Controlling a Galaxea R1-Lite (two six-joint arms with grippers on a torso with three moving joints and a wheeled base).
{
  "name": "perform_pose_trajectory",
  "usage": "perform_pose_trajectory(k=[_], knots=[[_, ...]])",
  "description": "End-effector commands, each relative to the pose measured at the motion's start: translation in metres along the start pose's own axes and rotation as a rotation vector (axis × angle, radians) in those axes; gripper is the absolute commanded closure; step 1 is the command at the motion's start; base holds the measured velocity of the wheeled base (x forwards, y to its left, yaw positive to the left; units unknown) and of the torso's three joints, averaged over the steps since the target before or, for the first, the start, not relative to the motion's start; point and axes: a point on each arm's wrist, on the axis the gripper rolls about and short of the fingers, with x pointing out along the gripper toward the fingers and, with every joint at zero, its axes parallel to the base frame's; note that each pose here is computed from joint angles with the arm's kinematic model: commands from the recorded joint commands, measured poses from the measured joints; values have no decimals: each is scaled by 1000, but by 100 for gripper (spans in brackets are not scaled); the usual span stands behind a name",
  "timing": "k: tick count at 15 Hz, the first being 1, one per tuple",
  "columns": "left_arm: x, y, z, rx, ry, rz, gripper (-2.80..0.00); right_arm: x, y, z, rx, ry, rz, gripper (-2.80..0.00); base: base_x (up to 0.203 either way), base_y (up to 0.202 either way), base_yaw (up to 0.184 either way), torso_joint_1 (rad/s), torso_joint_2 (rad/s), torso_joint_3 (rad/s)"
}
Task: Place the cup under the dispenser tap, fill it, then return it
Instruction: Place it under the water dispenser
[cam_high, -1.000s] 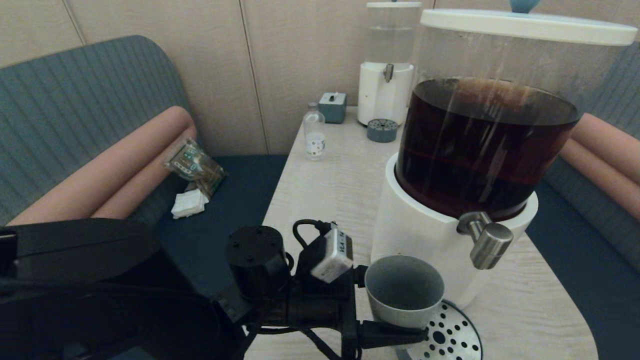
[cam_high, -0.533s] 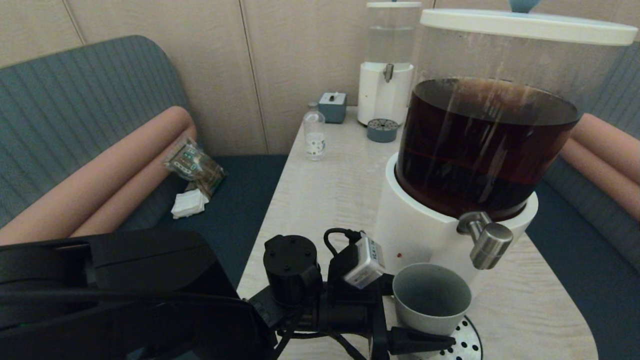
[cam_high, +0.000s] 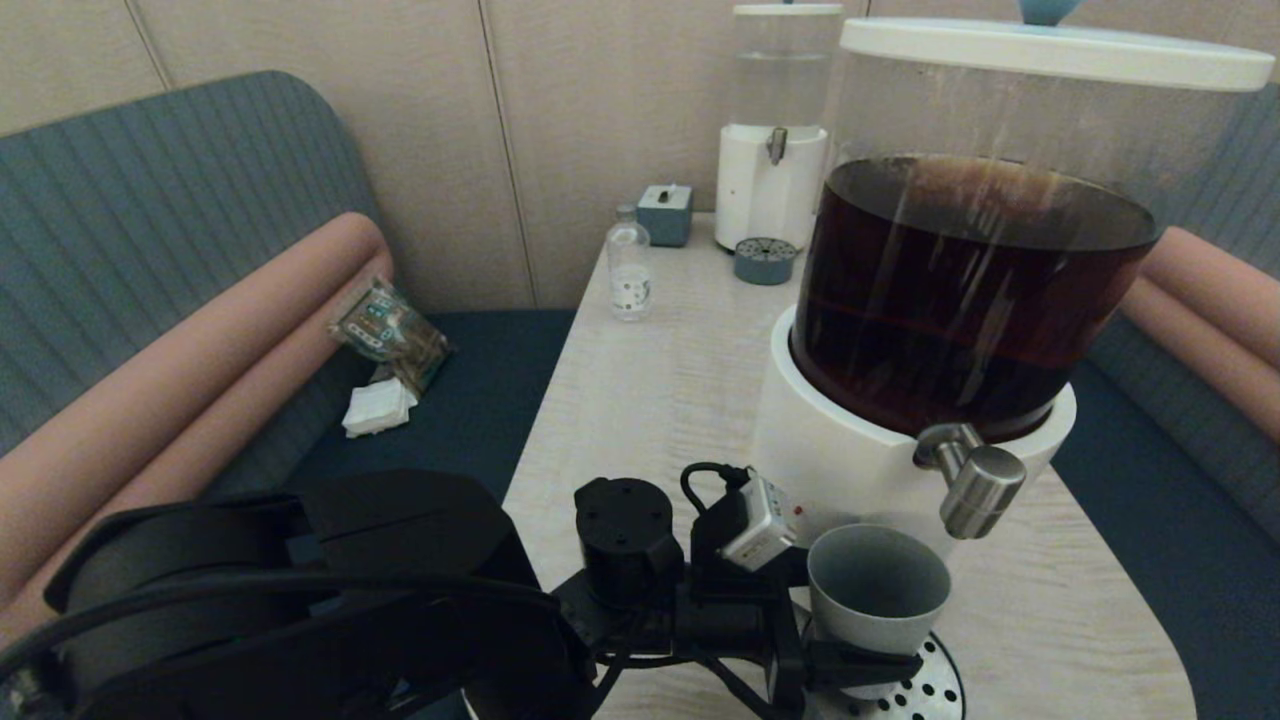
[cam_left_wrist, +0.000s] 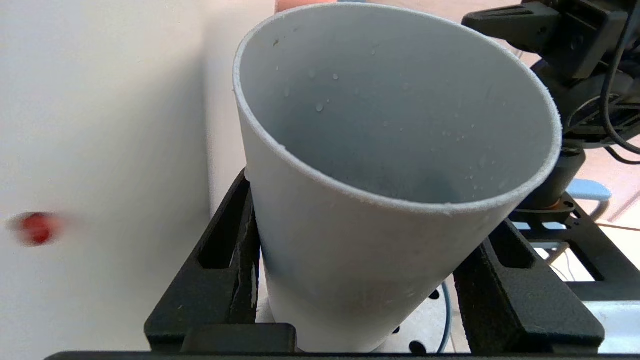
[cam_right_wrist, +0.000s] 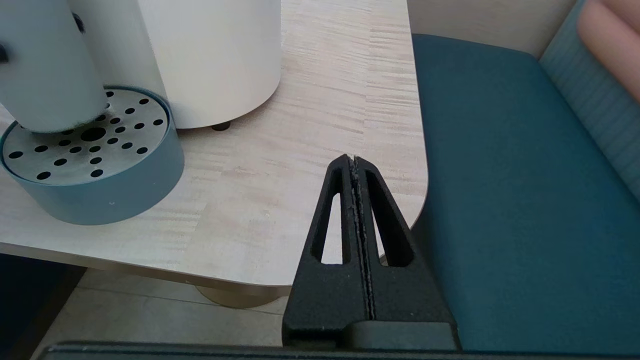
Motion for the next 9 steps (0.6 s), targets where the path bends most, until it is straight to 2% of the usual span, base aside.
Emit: perform_pose_trajectory(k=[1,9], knots=[[5,-1,-4,-2,-2,-14,0,0,0,-3,-1,5,0,0,0,0,0,0,0,0],[15,0,-6,-5,-18,10,0,0,0,-3,-1,5,0,0,0,0,0,0,0,0]])
